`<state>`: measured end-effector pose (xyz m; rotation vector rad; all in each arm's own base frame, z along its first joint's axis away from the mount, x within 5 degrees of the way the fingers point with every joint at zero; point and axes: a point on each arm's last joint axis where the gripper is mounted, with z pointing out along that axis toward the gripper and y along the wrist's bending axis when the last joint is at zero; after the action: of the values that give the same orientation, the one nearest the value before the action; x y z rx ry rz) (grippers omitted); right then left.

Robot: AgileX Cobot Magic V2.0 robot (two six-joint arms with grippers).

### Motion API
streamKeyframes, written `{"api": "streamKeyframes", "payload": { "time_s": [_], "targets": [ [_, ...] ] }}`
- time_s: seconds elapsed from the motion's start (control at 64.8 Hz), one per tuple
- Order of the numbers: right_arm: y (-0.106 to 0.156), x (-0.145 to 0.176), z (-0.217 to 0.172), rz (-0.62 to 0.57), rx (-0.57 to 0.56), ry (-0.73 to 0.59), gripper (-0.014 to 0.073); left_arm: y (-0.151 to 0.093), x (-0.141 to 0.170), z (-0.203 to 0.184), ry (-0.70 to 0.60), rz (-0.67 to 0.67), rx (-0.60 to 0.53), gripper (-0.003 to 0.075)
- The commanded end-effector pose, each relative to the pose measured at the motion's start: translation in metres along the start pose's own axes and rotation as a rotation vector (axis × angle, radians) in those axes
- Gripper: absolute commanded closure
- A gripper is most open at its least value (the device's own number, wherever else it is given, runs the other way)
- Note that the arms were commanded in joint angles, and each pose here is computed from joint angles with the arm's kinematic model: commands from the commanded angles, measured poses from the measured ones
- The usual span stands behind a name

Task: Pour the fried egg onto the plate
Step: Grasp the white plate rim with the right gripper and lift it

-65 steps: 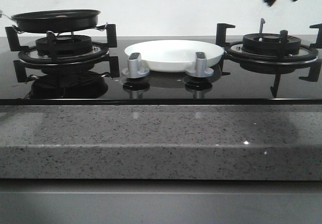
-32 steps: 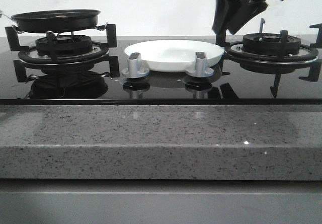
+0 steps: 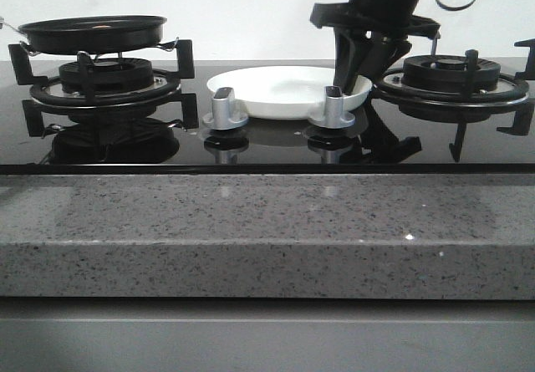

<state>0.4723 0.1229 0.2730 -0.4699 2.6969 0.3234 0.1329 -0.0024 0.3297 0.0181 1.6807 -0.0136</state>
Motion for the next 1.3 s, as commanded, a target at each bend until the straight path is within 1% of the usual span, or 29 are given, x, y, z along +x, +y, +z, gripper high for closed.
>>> {"api": "streamKeyframes", "payload": {
  "time_s": [0.0,0.031,0.108,0.309,0.355,0.587,0.725,0.849,1.127,1.204,1.281],
  "targets": [
    [0.008,-0.009,-0.037,-0.029,-0.005,-0.096,0.0312,0.000,-0.020,-0.002,-0.120,-0.015,-0.001,0.0029],
    [0.008,-0.009,-0.038,-0.030,-0.004,-0.097,0.0317,0.000,-0.020,-0.002,-0.120,-0.015,-0.001,0.0029],
    [0.009,-0.009,-0.040,-0.032,-0.002,-0.102,0.0365,0.000,-0.020,-0.002,-0.120,-0.015,-0.001,0.0029],
    [0.010,-0.009,-0.045,-0.029,-0.002,-0.101,0.0629,0.000,-0.020,-0.002,-0.120,-0.015,-0.001,0.0029],
    [0.010,-0.008,-0.044,-0.024,-0.003,-0.096,0.0663,0.000,-0.020,-0.002,-0.120,-0.015,-0.001,0.0029],
    [0.009,-0.008,-0.051,-0.005,-0.004,-0.093,0.0655,0.000,-0.020,-0.002,-0.120,-0.015,-0.001,0.0029],
    [0.007,-0.014,-0.072,0.021,-0.004,-0.131,0.0655,0.000,-0.020,-0.002,-0.120,-0.015,-0.001,0.0029],
    [0.010,-0.017,-0.092,0.025,-0.011,-0.169,0.0655,0.000,-0.020,-0.002,-0.120,-0.015,-0.001,0.0029],
    [0.016,-0.014,-0.117,0.017,-0.014,-0.214,0.0655,0.000,-0.020,-0.002,-0.120,-0.015,-0.001,0.0029],
    [0.020,-0.011,-0.125,0.004,-0.026,-0.221,0.0655,0.000,-0.020,-0.002,-0.120,-0.015,-0.001,0.0029],
    [0.028,-0.004,-0.131,-0.022,-0.074,-0.209,0.0655,0.000,-0.020,-0.002,-0.120,-0.015,-0.001,0.0029]
  ]
}}
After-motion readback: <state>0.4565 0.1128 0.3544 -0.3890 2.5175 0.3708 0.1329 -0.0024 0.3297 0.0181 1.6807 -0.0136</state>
